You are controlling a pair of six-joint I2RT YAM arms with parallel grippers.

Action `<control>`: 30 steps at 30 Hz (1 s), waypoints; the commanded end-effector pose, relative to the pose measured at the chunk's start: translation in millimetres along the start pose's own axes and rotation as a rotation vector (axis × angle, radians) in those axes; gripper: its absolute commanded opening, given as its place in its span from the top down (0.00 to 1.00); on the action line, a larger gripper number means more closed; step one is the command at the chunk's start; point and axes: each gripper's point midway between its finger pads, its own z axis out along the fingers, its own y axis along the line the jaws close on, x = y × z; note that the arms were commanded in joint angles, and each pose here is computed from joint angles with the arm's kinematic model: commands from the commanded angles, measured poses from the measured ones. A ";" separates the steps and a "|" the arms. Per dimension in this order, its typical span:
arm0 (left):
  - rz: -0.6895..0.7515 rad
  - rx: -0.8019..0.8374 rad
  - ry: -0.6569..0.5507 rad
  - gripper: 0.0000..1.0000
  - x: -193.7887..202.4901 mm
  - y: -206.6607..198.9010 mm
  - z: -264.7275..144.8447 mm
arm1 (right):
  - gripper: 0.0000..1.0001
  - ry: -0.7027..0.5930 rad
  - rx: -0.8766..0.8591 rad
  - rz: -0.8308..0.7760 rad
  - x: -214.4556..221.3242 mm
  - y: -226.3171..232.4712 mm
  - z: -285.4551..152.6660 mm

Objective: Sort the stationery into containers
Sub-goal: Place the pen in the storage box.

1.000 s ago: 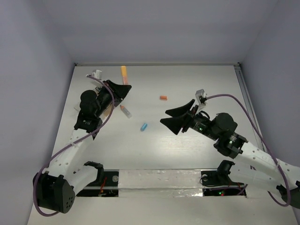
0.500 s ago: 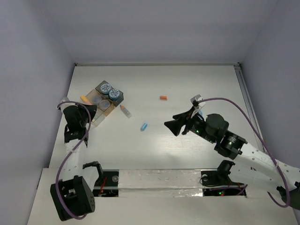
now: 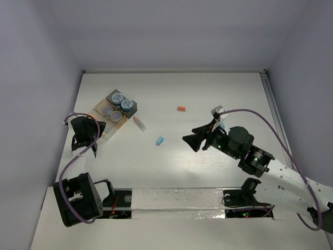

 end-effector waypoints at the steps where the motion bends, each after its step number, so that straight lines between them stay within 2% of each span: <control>1: 0.021 0.032 -0.084 0.88 -26.1 -15.4 4.8 | 0.29 -0.022 -0.012 -0.021 -5.3 1.3 0.9; 6: 0.017 0.039 -0.082 0.65 -25.7 -16.8 5.1 | 0.29 -0.015 -0.008 -0.025 -5.9 1.1 3.0; 7: 0.021 0.054 -0.088 0.54 -27.5 -20.4 3.4 | 0.29 -0.009 -0.003 -0.026 -4.6 0.3 4.7; 9: 0.023 0.069 -0.097 0.41 -29.0 -23.6 0.9 | 0.29 0.001 0.001 -0.024 -2.8 -0.4 7.4; 10: 0.026 0.082 -0.104 0.30 -30.6 -27.0 -1.9 | 0.29 0.019 0.007 -0.024 1.7 -2.0 11.3; 13: 0.036 0.119 -0.114 0.21 -34.0 -36.7 -8.0 | 0.29 0.038 0.017 -0.020 4.9 -3.4 16.4; 18: 0.086 0.253 -0.134 0.19 -43.8 -71.7 -28.5 | 0.35 0.080 0.056 -0.028 14.9 -11.7 27.3; 22: 0.214 0.481 -0.097 0.18 -31.3 -131.5 -62.6 | 0.43 0.138 0.135 -0.029 21.3 -36.8 41.6; 25: 0.350 0.604 -0.037 0.18 -10.8 -160.2 -83.8 | 0.45 0.236 0.167 -0.026 38.7 -56.6 55.4; 30: 0.565 0.827 0.136 0.18 53.0 -187.6 -125.3 | 0.48 0.318 0.192 -0.031 39.2 -81.5 79.1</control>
